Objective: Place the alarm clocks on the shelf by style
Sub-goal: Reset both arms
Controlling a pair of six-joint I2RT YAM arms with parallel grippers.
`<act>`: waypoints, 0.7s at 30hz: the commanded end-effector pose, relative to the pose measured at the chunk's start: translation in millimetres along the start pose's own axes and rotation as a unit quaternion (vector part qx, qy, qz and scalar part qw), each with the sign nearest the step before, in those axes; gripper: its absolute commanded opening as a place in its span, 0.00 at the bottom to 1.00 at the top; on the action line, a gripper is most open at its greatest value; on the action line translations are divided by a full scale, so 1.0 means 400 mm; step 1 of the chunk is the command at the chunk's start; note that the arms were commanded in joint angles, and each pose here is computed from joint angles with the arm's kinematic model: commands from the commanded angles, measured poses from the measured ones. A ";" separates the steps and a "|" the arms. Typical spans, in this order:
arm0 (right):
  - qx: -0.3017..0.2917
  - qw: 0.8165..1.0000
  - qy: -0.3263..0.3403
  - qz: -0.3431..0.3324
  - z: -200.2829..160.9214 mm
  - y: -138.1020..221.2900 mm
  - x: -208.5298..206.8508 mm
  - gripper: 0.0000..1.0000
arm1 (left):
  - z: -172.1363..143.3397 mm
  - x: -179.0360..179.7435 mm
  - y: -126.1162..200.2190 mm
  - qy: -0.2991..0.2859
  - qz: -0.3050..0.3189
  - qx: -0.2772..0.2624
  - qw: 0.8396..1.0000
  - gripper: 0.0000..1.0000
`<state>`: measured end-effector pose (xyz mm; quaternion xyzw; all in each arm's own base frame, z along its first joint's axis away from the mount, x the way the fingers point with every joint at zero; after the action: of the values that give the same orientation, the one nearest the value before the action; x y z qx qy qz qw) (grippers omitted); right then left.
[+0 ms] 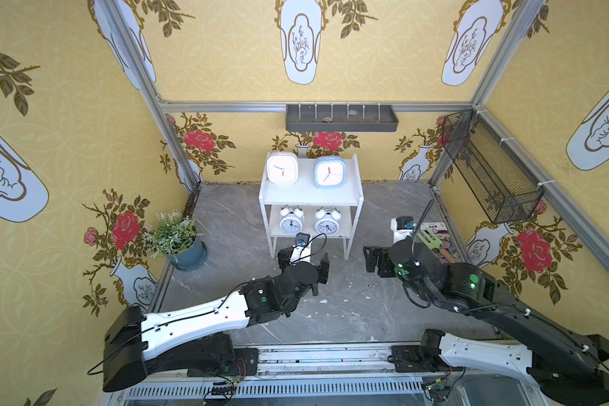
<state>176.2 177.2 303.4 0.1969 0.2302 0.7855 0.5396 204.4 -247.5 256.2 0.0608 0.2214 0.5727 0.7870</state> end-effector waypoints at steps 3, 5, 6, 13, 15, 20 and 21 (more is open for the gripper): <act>-0.042 0.999 -0.031 0.013 0.064 -0.016 -0.002 0.98 | 0.058 0.173 0.131 -0.009 0.115 0.017 0.993 0.99; -0.049 0.998 -0.045 0.013 0.082 -0.023 -0.023 0.98 | 0.111 0.259 0.205 0.021 0.159 -0.019 0.987 0.99; -0.053 0.997 -0.052 0.013 0.090 -0.026 -0.034 0.98 | 0.133 0.293 0.234 0.037 0.174 -0.036 0.983 0.99; -0.101 0.986 -0.124 -0.042 0.105 -0.073 -0.155 0.98 | 0.261 0.479 0.308 0.053 0.281 -0.108 0.952 0.99; -0.131 0.980 -0.135 -0.069 0.099 -0.086 -0.192 0.97 | 0.282 0.530 0.285 0.055 0.321 -0.108 0.939 0.99; -0.156 0.971 -0.109 -0.144 0.051 -0.140 -0.250 0.98 | 0.268 0.686 0.172 0.140 0.367 -0.059 0.918 0.99; -0.160 0.968 -0.105 -0.163 0.040 -0.153 -0.262 0.98 | 0.263 0.700 0.138 0.135 0.362 -0.053 0.921 0.99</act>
<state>253.4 108.9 265.9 0.1927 0.1140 0.7110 0.6666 235.5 59.0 301.3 0.0172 0.2380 0.8731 0.4251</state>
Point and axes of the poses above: each gripper's point midway between its finger pads, its own y axis back along the fingers, its own x axis along the line the jaws close on, z = x × y, the point moved 3 cm from there along y, back along the fingers, and after that the axes turned 11 degrees about y, right-handed, at the moved point
